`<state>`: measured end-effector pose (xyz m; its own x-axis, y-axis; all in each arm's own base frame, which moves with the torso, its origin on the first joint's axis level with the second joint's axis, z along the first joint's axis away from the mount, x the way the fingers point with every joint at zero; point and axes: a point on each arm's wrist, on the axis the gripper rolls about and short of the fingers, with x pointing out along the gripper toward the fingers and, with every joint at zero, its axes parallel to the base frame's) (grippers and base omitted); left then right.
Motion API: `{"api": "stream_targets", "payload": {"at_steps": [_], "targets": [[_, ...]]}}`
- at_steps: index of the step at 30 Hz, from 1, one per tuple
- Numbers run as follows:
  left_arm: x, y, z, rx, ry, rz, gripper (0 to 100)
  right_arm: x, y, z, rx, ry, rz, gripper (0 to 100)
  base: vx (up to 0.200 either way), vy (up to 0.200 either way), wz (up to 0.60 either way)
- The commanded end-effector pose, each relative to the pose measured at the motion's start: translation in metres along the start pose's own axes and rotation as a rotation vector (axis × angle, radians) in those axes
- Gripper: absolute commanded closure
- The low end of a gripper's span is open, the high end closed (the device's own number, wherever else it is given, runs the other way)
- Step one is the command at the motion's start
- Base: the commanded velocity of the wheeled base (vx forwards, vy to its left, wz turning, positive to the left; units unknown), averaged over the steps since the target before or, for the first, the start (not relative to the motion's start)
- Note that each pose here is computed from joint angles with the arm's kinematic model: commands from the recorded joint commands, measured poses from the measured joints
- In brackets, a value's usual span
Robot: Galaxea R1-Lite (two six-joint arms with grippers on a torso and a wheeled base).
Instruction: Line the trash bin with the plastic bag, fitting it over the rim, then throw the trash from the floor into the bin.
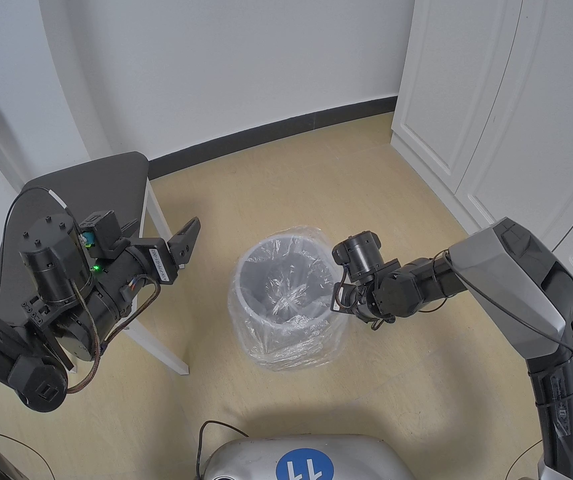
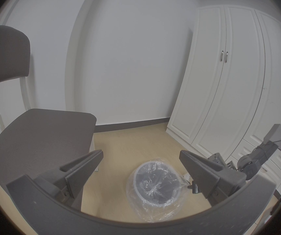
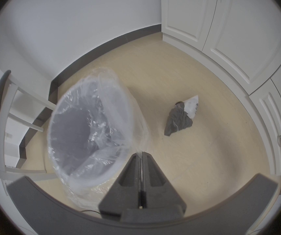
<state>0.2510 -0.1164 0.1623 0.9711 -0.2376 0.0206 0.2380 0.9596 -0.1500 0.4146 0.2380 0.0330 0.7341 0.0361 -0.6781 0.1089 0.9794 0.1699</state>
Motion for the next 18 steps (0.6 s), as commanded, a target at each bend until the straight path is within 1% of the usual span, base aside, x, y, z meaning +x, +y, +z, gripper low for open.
{"api": "stream_targets", "payload": {"at_steps": [1, 5, 13, 15, 16, 18], "targets": [[0.000, 0.000, -0.002, 0.002, 0.006, 0.000, 0, 0.011, -0.005, -0.014, -0.010, 0.030, -0.019, 100, 0.000, 0.000, 0.00], [0.001, 0.000, -0.003, 0.001, 0.012, 0.001, 0, 0.025, -0.009, -0.023, -0.003, 0.038, -0.031, 100, 0.000, 0.000, 0.00], [0.001, 0.001, -0.007, 0.004, 0.025, 0.004, 0, 0.052, -0.015, -0.038, 0.016, 0.007, -0.032, 100, 0.000, 0.000, 0.00], [0.001, 0.001, -0.007, 0.004, 0.025, 0.004, 0, 0.052, -0.015, -0.038, 0.016, 0.007, -0.032, 100, 0.000, 0.000, 0.00], [0.002, 0.001, -0.007, 0.005, 0.028, 0.005, 0, 0.066, -0.020, -0.043, 0.026, -0.012, -0.033, 100, 0.000, 0.000, 0.00], [0.002, 0.001, -0.007, 0.004, 0.024, 0.006, 0, 0.073, -0.025, -0.044, 0.032, -0.023, -0.036, 100, 0.000, 0.000, 0.00]]}}
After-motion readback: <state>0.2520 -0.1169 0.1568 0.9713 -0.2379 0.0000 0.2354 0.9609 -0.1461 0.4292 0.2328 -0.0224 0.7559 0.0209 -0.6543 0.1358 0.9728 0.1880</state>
